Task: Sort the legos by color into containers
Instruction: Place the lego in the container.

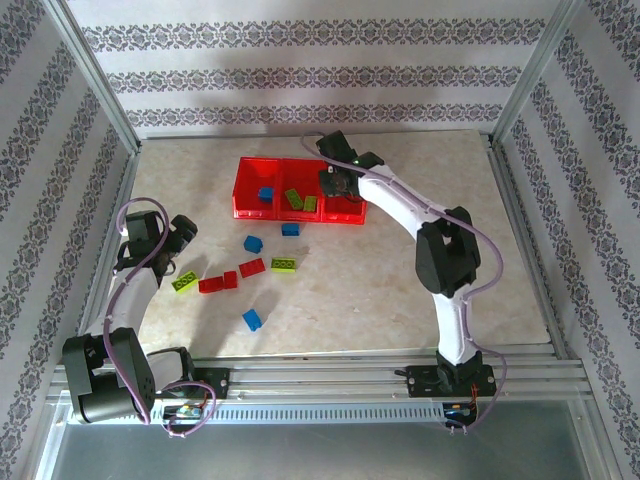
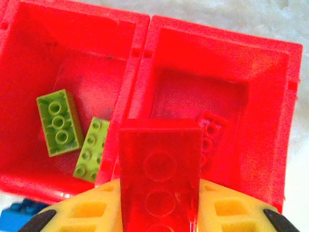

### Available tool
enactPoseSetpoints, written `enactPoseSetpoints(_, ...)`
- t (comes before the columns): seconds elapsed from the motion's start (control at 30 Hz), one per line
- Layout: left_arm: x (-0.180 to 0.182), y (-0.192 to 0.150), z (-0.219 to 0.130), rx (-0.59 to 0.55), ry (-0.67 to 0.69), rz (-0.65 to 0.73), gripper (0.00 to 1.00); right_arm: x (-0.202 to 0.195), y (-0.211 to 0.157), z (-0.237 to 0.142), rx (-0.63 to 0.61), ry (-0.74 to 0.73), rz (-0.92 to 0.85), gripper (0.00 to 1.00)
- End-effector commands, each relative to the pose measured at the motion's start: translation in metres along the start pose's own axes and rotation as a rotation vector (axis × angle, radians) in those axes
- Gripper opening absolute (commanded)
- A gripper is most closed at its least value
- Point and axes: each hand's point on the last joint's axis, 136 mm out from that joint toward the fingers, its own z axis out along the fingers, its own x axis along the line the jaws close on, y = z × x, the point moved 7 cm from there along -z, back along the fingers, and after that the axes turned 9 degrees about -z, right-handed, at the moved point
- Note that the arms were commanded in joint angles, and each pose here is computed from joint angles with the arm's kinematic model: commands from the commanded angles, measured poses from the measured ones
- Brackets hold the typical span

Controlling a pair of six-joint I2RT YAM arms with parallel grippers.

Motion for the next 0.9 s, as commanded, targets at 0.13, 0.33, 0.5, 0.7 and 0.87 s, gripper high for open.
enactPoseSetpoints(0.13, -0.003, 0.004, -0.002, -0.012, -0.023, 0.008, 1.0, -0.018, 0.016, 0.03, 0.011, -0.072, 0.007, 0.32)
enactPoseSetpoints(0.33, -0.003, 0.005, -0.004, -0.018, -0.02, 0.017, 1.0, -0.026, 0.017, 0.043, 0.023, -0.074, 0.028, 0.39)
enactPoseSetpoints(0.5, -0.003, 0.006, -0.004, -0.019, -0.018, 0.017, 1.0, -0.03, 0.016, 0.045, 0.031, -0.078, 0.036, 0.47)
enactPoseSetpoints(0.7, -0.004, 0.006, -0.006, -0.02, -0.017, 0.029, 1.0, -0.03, 0.017, 0.033, 0.015, -0.073, 0.033, 0.5)
enactPoseSetpoints(0.87, -0.003, 0.006, -0.01, -0.024, -0.014, 0.036, 1.0, -0.029, 0.016, 0.011, -0.017, -0.062, 0.032, 0.54)
